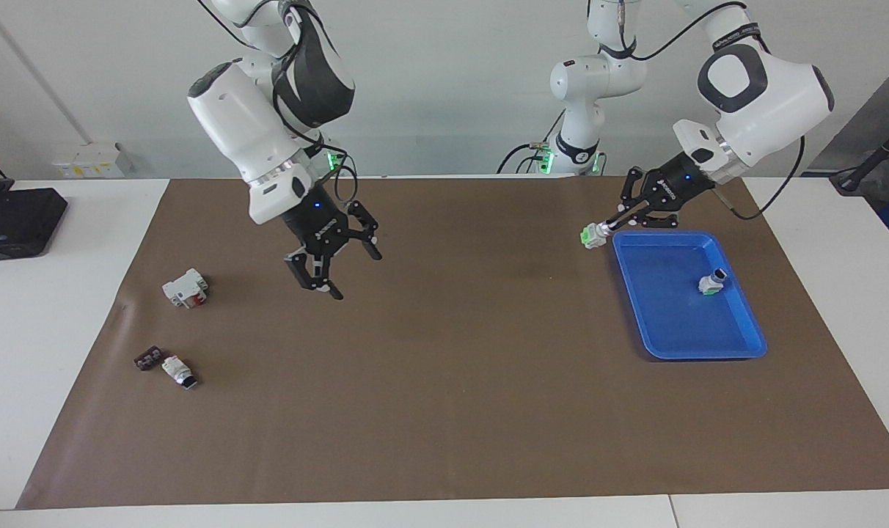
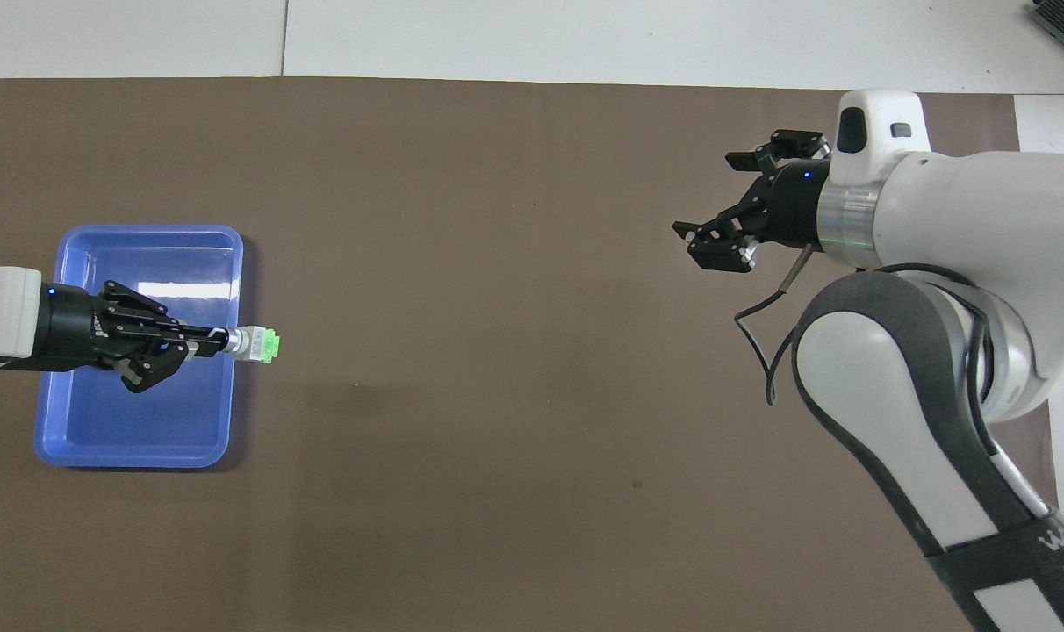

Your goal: Turn and place switch with both arms

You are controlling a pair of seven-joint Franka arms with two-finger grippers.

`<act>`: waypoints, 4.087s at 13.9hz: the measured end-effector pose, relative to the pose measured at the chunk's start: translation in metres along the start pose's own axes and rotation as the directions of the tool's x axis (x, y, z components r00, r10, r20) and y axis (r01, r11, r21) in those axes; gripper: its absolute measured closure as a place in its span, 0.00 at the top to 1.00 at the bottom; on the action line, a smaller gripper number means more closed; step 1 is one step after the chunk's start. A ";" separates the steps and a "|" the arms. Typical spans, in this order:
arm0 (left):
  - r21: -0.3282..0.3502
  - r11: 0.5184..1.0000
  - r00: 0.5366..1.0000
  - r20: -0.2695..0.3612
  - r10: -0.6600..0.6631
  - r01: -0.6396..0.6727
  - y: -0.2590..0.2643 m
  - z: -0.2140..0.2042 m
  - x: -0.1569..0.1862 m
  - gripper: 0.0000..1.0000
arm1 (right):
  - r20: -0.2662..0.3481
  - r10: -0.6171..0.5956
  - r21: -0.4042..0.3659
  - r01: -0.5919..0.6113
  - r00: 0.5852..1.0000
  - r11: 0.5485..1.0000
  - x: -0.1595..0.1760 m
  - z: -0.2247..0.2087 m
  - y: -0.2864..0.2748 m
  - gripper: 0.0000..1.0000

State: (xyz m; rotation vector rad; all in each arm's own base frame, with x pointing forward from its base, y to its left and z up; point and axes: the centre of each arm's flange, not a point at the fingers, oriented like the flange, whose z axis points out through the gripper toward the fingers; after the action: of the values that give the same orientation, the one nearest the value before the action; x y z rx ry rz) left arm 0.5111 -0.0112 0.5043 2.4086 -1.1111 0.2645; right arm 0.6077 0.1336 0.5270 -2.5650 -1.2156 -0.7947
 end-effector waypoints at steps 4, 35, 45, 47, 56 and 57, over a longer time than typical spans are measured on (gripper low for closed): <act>0.144 0.988 0.986 0.147 -0.078 0.056 -0.035 -0.027 -0.041 0.11 | 0.117 0.262 -0.146 -0.245 0.958 0.959 -0.033 -0.026 0.043 1.00; 0.420 0.728 0.801 0.007 -0.599 0.541 -0.113 0.051 -0.077 0.52 | 0.380 0.816 -0.450 -0.684 0.435 0.574 -0.089 -0.157 0.062 1.00; 0.469 0.685 0.751 0.068 -0.657 0.557 -0.047 -0.079 0.041 0.49 | 0.381 0.816 -0.450 -0.683 0.436 0.575 -0.088 -0.157 0.062 1.00; 0.480 0.679 0.744 0.079 -0.664 0.555 -0.022 -0.086 0.064 0.48 | 0.381 0.816 -0.450 -0.683 0.436 0.575 -0.088 -0.157 0.062 1.00; 0.494 0.673 0.750 0.060 -0.658 0.551 0.045 -0.095 0.117 0.84 | 0.381 0.816 -0.450 -0.683 0.436 0.575 -0.088 -0.157 0.062 1.00; 0.495 0.667 0.747 0.052 -0.663 0.557 0.045 -0.099 0.114 0.94 | 0.381 0.816 -0.450 -0.683 0.436 0.575 -0.088 -0.157 0.062 1.00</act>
State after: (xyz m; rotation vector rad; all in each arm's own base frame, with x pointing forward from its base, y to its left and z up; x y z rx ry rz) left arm 0.5542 -0.0637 0.6465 3.1385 -0.2387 0.0033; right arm 0.5488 -0.0255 0.6135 -3.1707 0.1429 0.0641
